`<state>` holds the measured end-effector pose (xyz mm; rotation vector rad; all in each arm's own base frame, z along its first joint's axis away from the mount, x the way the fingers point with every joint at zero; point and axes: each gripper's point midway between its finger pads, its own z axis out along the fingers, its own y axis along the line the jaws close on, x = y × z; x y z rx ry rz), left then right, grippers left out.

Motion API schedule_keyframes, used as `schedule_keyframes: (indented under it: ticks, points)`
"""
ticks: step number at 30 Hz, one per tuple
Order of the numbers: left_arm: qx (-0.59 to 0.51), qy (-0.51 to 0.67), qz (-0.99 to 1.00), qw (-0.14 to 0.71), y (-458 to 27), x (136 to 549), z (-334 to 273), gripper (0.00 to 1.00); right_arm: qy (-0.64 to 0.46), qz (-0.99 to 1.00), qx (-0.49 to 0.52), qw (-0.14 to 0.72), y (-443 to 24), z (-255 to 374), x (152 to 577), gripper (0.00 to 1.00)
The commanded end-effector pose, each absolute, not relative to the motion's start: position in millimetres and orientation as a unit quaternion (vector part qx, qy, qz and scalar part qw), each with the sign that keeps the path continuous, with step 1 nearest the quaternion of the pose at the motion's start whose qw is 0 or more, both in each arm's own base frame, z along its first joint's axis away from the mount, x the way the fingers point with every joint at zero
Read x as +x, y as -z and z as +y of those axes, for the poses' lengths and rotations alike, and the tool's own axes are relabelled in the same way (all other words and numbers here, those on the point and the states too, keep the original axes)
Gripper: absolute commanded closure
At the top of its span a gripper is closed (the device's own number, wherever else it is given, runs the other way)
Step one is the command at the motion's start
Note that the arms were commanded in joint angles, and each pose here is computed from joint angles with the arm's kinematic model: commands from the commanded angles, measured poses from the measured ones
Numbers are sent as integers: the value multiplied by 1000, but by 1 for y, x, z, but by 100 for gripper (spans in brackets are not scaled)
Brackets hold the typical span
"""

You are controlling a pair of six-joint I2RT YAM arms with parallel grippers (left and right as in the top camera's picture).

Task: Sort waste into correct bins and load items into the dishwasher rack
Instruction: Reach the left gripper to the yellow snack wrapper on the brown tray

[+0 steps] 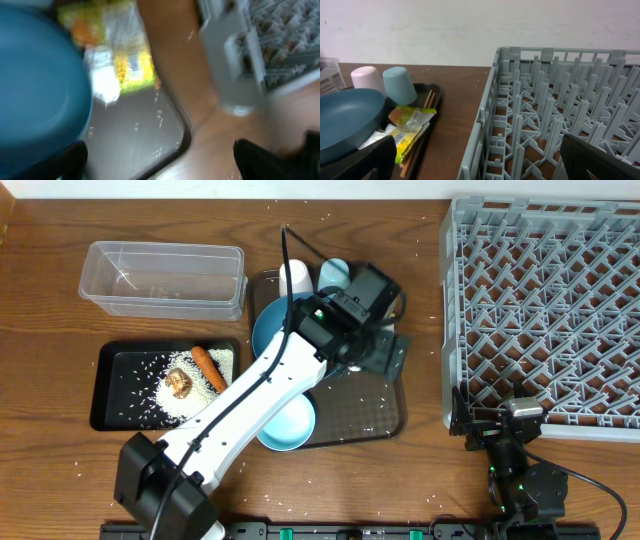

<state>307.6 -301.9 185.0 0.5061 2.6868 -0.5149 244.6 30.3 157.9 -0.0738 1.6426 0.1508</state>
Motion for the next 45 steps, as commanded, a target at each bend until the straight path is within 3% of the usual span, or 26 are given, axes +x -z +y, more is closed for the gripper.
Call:
schedule_keyframes:
  ticks: [1, 21, 29, 45]
  points:
    - [204, 171, 940, 214, -186, 327, -309, 6, -63, 732, -19, 678, -157, 25, 245, 1]
    - [408, 87, 893, 171, -69, 350, -330, 6, -63, 732, -19, 678, -157, 25, 245, 1]
    - [451, 9, 878, 162, -43, 355, -316, 1, -63, 732, -19, 678, -157, 25, 245, 1]
    - [484, -11, 864, 138, -15, 346, -319, 2, -63, 732, -19, 678, -157, 25, 245, 1]
